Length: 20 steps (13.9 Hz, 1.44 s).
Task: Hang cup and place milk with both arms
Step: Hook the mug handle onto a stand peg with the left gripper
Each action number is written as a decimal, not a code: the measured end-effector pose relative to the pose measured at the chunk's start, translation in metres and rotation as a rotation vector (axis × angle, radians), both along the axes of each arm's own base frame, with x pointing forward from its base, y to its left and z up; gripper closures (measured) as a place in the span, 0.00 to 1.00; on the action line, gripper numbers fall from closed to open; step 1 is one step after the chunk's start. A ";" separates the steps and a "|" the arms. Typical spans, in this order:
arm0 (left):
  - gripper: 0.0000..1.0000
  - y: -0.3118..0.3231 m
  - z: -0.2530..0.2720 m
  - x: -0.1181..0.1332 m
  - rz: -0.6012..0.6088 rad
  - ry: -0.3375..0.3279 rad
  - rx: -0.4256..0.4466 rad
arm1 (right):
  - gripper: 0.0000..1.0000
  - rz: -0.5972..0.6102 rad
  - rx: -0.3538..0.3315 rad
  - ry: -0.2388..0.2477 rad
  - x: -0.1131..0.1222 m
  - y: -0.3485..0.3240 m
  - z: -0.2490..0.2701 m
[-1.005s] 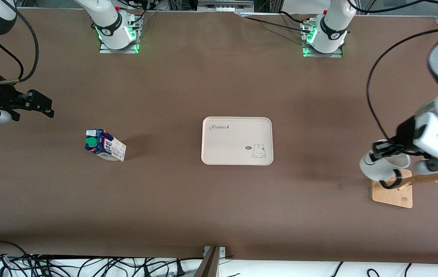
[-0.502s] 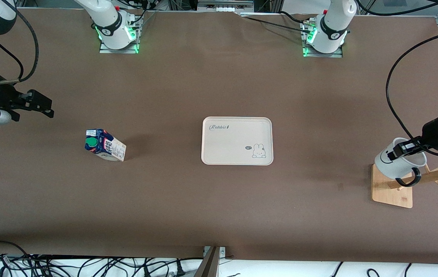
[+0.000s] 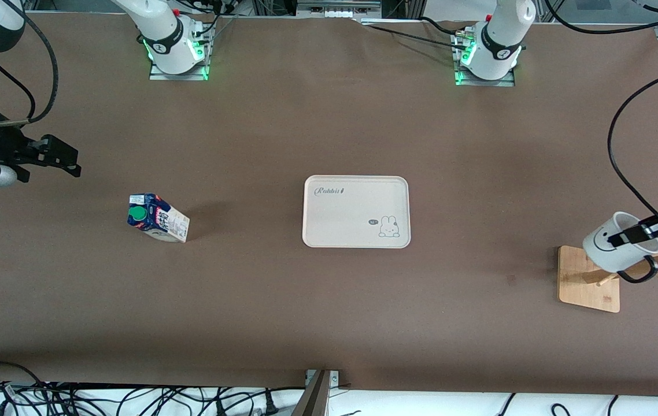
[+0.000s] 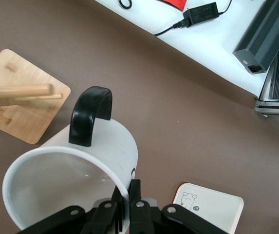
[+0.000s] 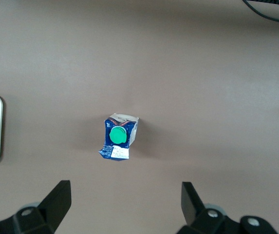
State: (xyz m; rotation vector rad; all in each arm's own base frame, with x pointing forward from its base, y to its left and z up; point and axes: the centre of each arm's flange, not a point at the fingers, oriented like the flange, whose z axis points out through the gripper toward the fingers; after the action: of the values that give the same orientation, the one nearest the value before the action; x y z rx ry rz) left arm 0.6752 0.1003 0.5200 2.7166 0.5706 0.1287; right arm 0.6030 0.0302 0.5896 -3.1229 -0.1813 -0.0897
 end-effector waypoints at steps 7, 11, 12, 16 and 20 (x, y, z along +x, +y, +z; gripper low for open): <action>0.94 0.007 -0.013 0.004 0.014 0.010 -0.020 | 0.00 0.004 0.000 0.000 0.000 0.002 0.000; 0.94 0.009 -0.015 0.005 0.022 0.000 -0.017 | 0.00 0.005 0.000 0.000 0.000 0.003 0.000; 0.94 0.010 -0.014 0.006 0.023 -0.002 -0.016 | 0.00 0.005 0.000 0.000 0.000 0.003 0.000; 0.94 0.015 -0.011 0.008 -0.014 -0.050 0.005 | 0.00 0.005 0.000 0.000 0.000 0.003 0.000; 0.94 0.021 -0.011 0.007 -0.017 -0.061 0.006 | 0.00 0.005 0.000 0.000 0.000 0.003 0.000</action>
State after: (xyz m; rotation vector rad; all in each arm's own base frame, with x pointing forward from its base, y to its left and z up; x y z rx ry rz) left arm 0.6824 0.1211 0.5093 2.7121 0.5307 0.2081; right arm 0.6029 0.0329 0.5897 -3.1219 -0.1884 -0.0901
